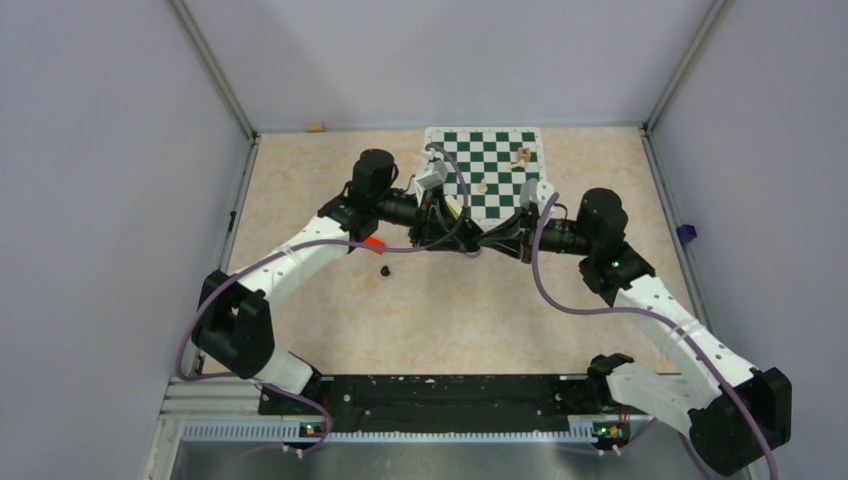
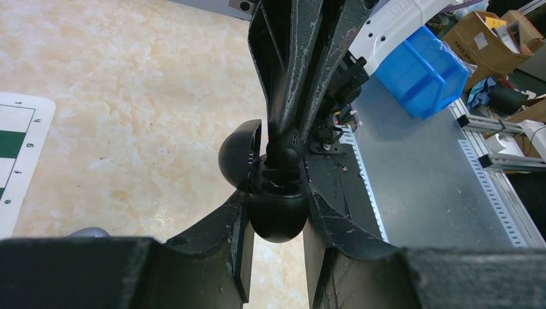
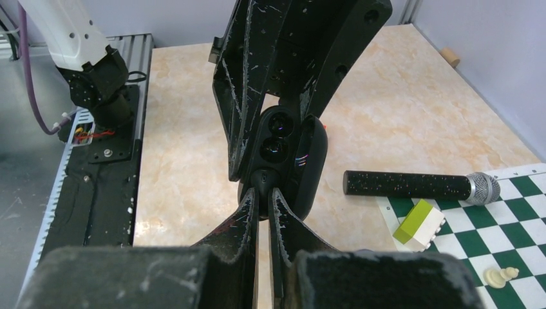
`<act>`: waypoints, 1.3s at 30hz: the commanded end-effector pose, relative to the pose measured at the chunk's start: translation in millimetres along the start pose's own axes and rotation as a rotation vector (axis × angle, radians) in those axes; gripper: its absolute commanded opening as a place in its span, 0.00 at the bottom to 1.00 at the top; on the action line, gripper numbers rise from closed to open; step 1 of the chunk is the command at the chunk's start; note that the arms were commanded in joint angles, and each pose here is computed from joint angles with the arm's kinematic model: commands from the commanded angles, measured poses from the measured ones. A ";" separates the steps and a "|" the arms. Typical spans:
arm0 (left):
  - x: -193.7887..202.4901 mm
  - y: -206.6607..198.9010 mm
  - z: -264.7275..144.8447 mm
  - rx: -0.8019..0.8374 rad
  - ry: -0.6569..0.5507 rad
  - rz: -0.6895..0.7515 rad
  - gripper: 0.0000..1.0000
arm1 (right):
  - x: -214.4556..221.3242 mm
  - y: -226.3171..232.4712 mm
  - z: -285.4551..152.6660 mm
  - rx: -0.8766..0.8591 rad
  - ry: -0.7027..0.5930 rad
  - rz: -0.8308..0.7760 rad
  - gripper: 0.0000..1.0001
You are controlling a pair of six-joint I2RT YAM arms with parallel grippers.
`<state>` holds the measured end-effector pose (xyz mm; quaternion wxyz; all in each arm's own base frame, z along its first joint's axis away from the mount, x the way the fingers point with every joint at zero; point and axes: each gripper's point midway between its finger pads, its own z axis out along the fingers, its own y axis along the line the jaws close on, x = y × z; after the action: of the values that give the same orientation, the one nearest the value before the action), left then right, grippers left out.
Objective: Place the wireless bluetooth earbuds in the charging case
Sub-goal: Place the earbud in the charging case.
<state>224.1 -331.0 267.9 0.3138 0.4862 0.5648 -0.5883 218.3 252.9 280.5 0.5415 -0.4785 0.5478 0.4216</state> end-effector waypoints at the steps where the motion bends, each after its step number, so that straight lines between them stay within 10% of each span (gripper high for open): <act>1: -20.7 -12.6 -4.5 0.015 -0.040 0.106 0.00 | -1.1 2.9 5.6 -0.012 -0.012 -0.017 0.00; 19: -18.4 -23.2 -6.4 0.060 -0.027 0.132 0.00 | -2.8 0.5 12.3 0.015 -0.011 0.013 0.01; 39: -18.6 -23.4 -6.9 0.061 -0.024 0.159 0.00 | -24.4 0.4 6.0 0.034 -0.020 -0.063 0.29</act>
<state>224.9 -325.7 269.3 0.3331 0.5043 0.5481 -0.5782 220.1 260.0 278.4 0.5433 -0.4716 0.5577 0.4140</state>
